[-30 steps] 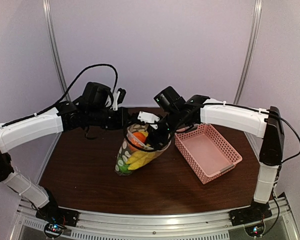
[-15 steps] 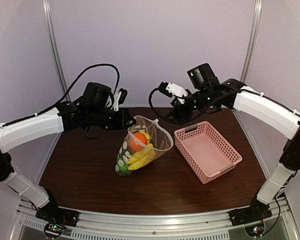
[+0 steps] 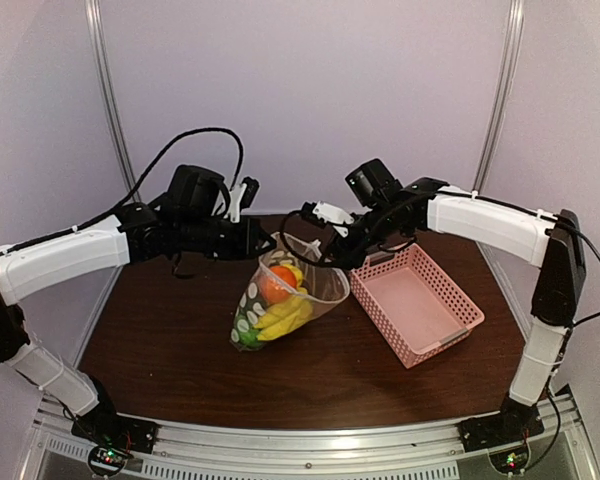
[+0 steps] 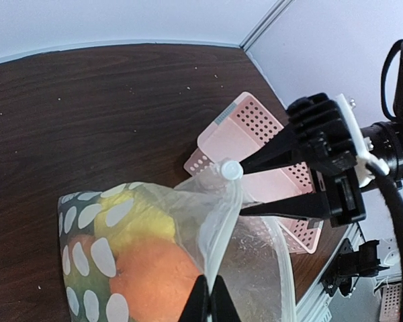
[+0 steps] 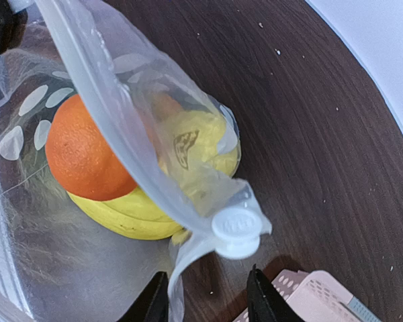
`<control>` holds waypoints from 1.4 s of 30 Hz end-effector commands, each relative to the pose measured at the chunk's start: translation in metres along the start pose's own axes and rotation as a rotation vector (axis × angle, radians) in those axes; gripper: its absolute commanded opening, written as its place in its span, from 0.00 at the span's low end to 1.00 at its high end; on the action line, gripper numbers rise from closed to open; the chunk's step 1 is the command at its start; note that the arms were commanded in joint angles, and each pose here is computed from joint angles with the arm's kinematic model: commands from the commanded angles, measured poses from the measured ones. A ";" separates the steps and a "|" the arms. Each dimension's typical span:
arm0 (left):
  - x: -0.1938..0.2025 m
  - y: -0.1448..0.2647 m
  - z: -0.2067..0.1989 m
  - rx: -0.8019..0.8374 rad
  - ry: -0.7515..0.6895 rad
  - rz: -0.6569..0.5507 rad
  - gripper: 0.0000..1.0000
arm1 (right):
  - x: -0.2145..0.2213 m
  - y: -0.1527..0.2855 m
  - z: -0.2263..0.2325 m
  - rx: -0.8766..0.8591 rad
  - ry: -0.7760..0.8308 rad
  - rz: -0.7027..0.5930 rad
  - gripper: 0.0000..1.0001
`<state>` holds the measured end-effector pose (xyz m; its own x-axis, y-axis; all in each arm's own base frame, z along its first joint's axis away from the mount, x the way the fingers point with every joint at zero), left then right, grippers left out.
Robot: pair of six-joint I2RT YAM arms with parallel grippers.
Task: Place the food in the zip-top bag and seal the zipper
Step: Pick up the zipper food storage bag from the center of the board.
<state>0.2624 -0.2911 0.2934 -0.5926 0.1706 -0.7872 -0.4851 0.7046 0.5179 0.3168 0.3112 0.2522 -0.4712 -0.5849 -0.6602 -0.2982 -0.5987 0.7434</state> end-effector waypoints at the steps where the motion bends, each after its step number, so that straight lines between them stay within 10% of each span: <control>1: -0.008 0.000 -0.007 0.043 -0.048 -0.039 0.06 | -0.015 -0.012 0.000 -0.050 -0.014 -0.020 0.27; 13: -0.030 0.086 0.005 -0.226 -0.347 -0.246 0.62 | -0.047 0.017 0.028 -0.262 0.182 -0.204 0.09; 34: -0.023 0.104 0.032 -0.384 -0.376 -0.209 0.62 | -0.083 0.100 0.084 -0.424 0.392 -0.378 0.00; 42: 0.000 0.074 -0.009 0.102 -0.594 -0.283 0.55 | -0.074 0.090 0.122 -0.573 0.479 -0.275 0.00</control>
<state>0.2412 -0.2216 0.3317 -0.1846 0.3659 -0.9122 -0.6954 0.6073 0.3843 0.2522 0.3566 0.3722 -0.0648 -0.4620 -0.8845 0.0562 -0.8867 0.4590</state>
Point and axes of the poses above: each gripper's point midway between its finger pads, its own y axis back along the fingers, its own z axis along the line the jaws close on, x = y × z, the point moved 7 cm from there along y, back along the fingers, and after that the axes turned 13 degrees about -y, right-handed, at the moved point
